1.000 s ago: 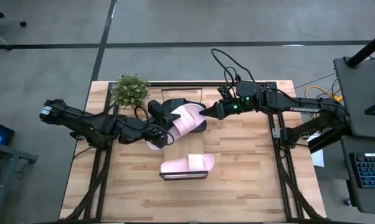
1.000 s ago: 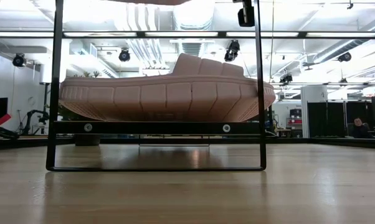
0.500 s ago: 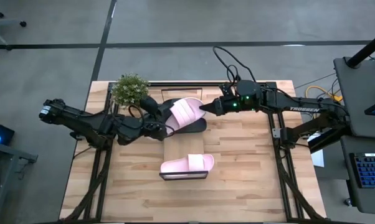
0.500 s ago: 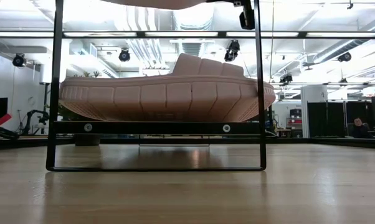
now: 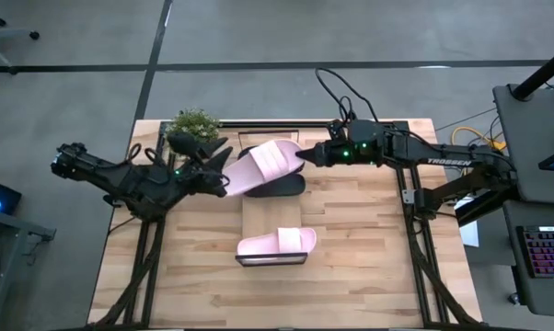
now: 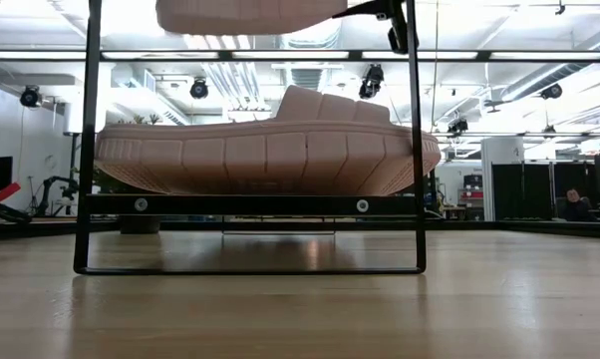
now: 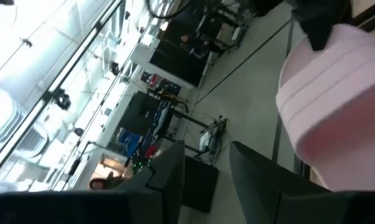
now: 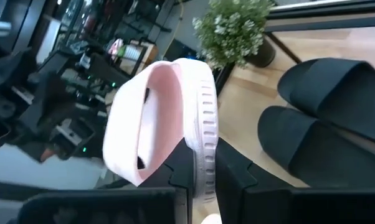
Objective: Pick and place slides into the shelf
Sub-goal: Put the pink slide on the shelf
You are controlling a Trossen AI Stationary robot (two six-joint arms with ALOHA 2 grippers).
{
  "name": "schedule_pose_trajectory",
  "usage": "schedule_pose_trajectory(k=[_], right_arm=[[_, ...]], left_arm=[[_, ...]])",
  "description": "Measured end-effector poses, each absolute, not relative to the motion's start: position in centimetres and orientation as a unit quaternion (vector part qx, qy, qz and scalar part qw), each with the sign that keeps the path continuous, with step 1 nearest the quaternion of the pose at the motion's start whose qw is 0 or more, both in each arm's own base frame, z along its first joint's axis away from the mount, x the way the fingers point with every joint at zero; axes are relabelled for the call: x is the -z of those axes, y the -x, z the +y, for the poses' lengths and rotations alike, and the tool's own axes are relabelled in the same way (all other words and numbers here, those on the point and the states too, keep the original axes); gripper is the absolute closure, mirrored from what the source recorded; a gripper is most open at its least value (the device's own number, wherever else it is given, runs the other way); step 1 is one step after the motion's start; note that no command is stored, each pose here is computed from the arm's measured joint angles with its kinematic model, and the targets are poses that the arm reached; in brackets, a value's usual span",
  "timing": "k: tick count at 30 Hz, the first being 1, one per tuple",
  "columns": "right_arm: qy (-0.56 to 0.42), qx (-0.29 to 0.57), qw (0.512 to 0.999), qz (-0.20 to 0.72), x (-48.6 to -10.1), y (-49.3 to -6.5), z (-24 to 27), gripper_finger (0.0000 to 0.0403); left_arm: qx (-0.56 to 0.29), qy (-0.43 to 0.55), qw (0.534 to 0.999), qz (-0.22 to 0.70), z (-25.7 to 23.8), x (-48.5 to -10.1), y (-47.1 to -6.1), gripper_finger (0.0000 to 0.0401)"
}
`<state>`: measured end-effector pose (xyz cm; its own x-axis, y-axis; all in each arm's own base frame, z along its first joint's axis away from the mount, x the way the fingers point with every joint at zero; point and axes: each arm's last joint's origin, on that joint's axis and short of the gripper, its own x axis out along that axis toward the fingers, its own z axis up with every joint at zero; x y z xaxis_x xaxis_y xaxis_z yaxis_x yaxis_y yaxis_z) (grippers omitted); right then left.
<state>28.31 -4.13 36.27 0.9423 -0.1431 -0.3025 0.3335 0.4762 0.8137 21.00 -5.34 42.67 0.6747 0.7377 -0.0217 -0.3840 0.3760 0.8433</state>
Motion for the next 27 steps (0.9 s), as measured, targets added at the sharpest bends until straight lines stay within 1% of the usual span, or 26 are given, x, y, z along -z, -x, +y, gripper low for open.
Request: schedule_pose_trajectory(k=[7,14,21,27], right_arm=[[-0.492,0.181,0.848,0.079,-35.8,-28.3,-3.9,0.0374],[-0.49,0.2,0.846,0.064,-35.8,-28.5,-2.5,0.0374],[-0.484,0.224,0.844,0.052,-35.5,-28.5,-0.4,0.0374],[-0.493,0.241,0.835,0.05,-34.5,-28.4,0.8,0.0374]], left_arm=[[-0.352,-0.44,0.798,0.211,-5.6,-42.3,-21.2,0.0289],[-0.356,-0.44,0.794,0.222,-5.7,-41.7,-21.5,0.0289],[-0.419,-0.428,0.761,0.248,-5.5,-42.0,-20.7,0.0289],[-0.419,-0.416,0.773,0.231,-5.8,-42.8,-19.2,0.0289]])
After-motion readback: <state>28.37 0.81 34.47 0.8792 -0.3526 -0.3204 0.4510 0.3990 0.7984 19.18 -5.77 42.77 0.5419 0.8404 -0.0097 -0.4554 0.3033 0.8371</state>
